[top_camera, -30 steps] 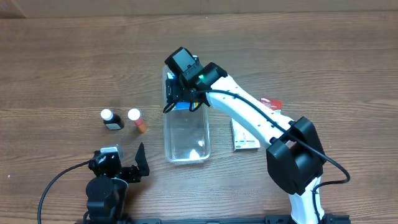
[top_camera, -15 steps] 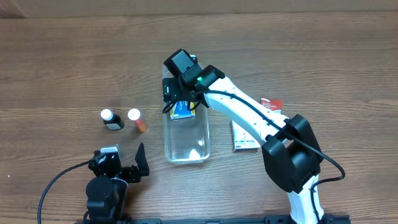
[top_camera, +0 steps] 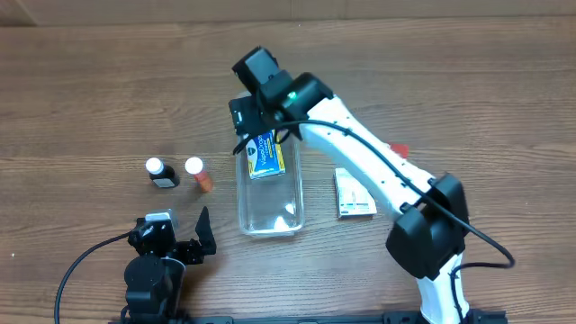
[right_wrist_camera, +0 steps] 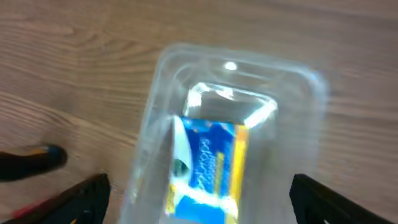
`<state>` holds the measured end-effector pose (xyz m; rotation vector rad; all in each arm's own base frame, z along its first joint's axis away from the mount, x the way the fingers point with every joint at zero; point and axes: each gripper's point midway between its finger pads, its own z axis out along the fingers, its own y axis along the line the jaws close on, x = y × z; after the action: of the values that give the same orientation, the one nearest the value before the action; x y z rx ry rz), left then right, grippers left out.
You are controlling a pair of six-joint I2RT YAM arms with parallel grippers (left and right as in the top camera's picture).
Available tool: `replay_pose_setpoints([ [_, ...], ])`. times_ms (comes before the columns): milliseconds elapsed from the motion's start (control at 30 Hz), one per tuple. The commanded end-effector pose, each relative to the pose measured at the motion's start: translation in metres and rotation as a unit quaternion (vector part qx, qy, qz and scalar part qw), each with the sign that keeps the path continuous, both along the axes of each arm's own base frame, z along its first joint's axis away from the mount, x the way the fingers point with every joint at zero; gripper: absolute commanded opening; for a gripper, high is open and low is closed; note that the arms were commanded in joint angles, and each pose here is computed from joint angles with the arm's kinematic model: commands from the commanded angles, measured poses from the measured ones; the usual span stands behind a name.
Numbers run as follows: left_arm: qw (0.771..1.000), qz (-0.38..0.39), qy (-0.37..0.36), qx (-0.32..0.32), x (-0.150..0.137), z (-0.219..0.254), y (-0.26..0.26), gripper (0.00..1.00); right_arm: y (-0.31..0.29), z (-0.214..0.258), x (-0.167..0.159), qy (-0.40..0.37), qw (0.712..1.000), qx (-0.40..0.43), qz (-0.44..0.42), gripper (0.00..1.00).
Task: Pack container
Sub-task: 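Carry the VapoDrops box over the container and release it inside, then move the right gripper to the white medicine box and grasp it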
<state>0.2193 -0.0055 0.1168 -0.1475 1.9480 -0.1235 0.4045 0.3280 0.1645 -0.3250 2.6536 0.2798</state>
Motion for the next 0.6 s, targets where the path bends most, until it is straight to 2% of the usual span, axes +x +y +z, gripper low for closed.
replay_pose_setpoints([
  [0, 1.000, -0.006, -0.003, 0.007, 0.000, 0.001, -0.001, 1.00, -0.049, 0.079, 0.002, -0.048, 0.998, 0.010, -0.041, 0.97],
  [133, 1.000, -0.006, -0.003, 0.007, 0.000, 0.001, -0.001, 1.00, -0.116, 0.073, -0.016, 0.020, 0.995, -0.041, -0.088, 1.00],
  [267, 1.000, -0.006, -0.003, 0.007, 0.000, 0.001, -0.001, 1.00, -0.169, 0.042, -0.037, 0.123, 0.981, -0.074, -0.127, 1.00],
  [433, 1.000, -0.006, -0.003, 0.007, 0.000, 0.001, -0.001, 1.00, -0.190, -0.009, -0.062, 0.220, 0.962, -0.081, -0.142, 1.00],
  [567, 1.000, -0.006, -0.003, 0.007, 0.000, 0.001, -0.001, 1.00, -0.178, -0.060, -0.090, 0.279, 0.954, -0.073, -0.082, 1.00],
])
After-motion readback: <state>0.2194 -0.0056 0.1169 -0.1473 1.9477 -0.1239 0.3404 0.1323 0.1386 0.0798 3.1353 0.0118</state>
